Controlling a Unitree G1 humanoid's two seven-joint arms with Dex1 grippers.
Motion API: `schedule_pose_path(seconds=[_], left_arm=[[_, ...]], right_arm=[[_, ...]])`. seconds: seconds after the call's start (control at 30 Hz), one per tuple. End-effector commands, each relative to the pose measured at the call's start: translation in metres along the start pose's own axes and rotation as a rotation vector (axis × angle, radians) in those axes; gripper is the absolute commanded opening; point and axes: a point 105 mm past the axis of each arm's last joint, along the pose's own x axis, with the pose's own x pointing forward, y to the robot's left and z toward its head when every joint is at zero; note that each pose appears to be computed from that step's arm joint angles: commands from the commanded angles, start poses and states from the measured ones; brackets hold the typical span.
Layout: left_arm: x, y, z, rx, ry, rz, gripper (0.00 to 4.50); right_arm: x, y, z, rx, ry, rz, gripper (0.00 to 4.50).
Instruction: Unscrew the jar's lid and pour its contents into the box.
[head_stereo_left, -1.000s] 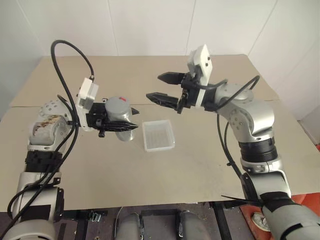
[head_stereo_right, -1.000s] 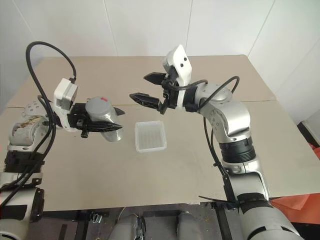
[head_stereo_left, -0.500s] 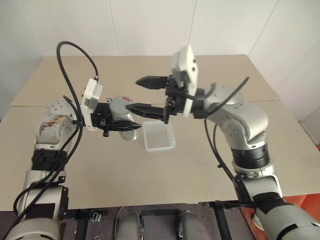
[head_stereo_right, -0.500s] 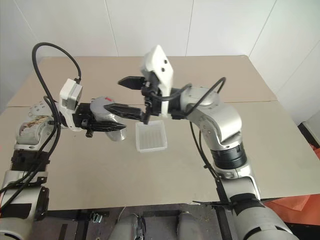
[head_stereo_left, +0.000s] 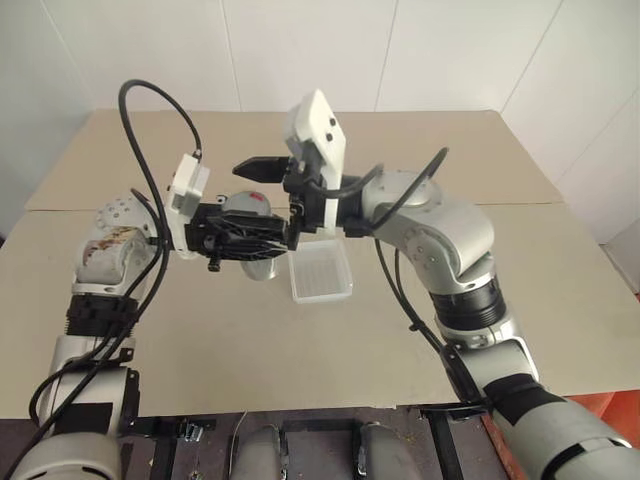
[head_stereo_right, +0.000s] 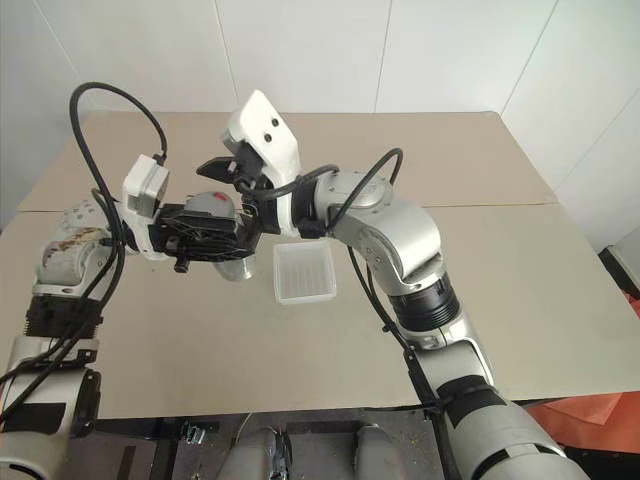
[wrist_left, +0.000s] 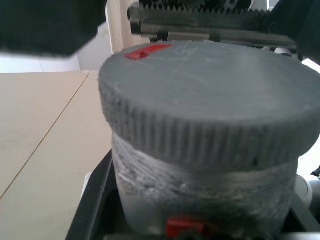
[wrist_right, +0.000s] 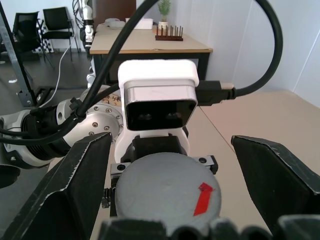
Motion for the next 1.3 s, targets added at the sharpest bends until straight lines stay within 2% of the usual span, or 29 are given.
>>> schedule_pose_path(seconds=[0.03, 0.27, 0.73, 1.3], left_arm=[[-0.004, 0.002, 0.012, 0.045, -0.005, 0.007, 1.94], [-0.005, 0.0, 0.013, 0.044, -0.002, 0.009, 1.94], [-0.007, 0.0, 0.014, 0.037, 0.007, 0.002, 1.94], [-0.004, -0.001, 0.013, 0.042, -0.003, -0.001, 1.94]], right_arm=[[0.003, 0.003, 0.017, -0.059, -0.045, 0.015, 4.47], [0.003, -0.003, 0.015, -0.055, -0.05, -0.017, 4.47], [-0.025, -0.019, 0.001, -0.046, 0.005, -0.076, 4.47], [-0.051, -0.029, -0.001, -0.057, 0.035, -0.129, 4.47]])
